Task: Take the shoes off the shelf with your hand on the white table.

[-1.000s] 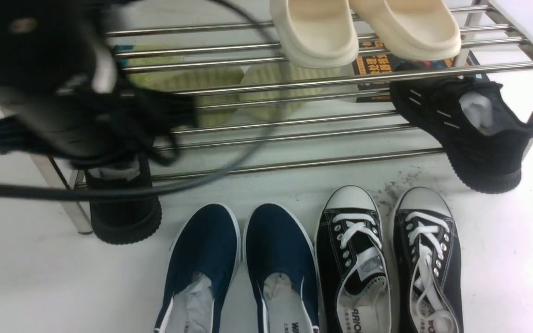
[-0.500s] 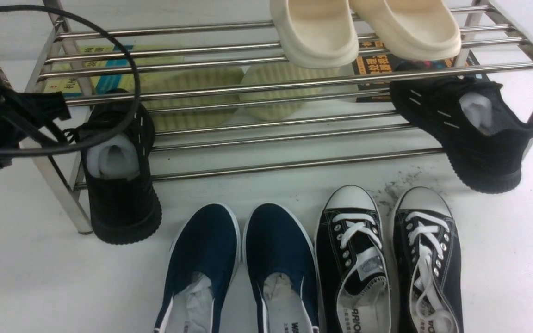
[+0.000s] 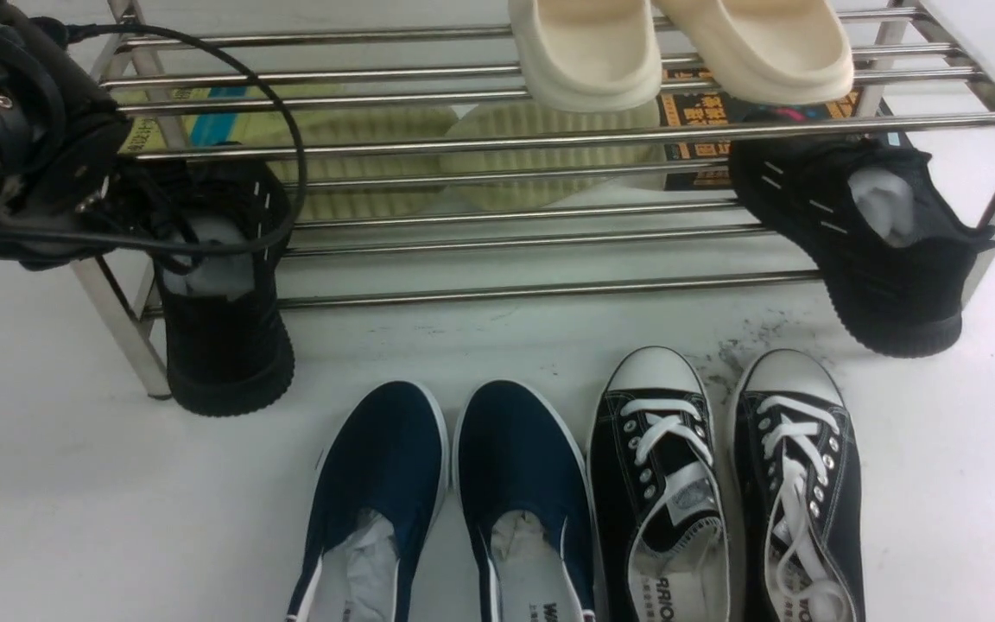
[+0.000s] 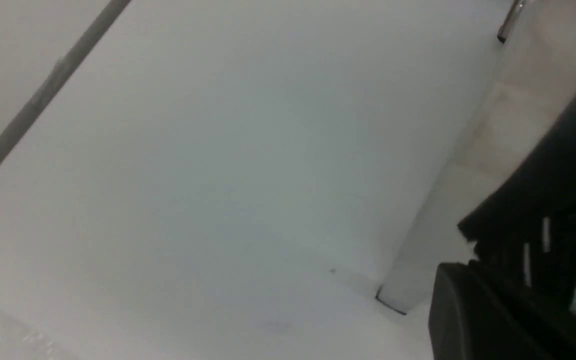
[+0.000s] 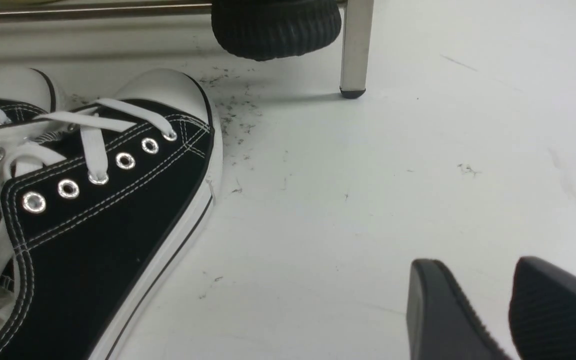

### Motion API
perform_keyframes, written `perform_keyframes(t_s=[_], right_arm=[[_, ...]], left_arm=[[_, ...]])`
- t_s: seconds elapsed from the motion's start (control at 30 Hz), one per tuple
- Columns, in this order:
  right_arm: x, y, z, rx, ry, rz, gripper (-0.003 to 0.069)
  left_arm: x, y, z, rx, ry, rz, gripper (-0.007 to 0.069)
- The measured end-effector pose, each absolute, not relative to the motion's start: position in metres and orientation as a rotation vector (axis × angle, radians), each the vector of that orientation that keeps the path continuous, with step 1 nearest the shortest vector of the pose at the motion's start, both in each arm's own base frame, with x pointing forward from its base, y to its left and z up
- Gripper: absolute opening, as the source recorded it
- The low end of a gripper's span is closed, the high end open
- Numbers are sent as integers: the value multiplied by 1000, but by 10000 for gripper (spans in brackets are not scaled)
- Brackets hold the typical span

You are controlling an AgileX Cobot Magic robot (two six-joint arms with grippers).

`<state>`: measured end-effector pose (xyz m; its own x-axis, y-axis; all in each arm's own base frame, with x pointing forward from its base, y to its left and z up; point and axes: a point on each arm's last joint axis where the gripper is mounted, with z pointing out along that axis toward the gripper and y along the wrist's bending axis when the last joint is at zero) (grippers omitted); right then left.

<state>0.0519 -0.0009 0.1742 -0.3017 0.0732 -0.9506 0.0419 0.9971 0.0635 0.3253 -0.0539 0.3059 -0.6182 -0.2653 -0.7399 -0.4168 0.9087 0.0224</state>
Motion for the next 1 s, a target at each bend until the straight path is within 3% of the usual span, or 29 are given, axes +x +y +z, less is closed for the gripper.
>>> perform_keyframes(t_s=[0.23,0.53,0.67,0.8,1.0], right_arm=[[52,-1,174,83,1878,31,240],[52,-1,174,83,1878,31,240],[52,-1,174,83,1878,31,240],[52,-1,174,83,1878,31,240],[52,-1,174,83,1878,31,240]], left_arm=[[351,-64,316,-449,2211,187,11],[353,-63,343,-378,2233,247,11],[337,-64,349,-354,2340,216,11],[308,-64,369,-290,2432,128,11],[260,-54,399,-221,2499,103,11]])
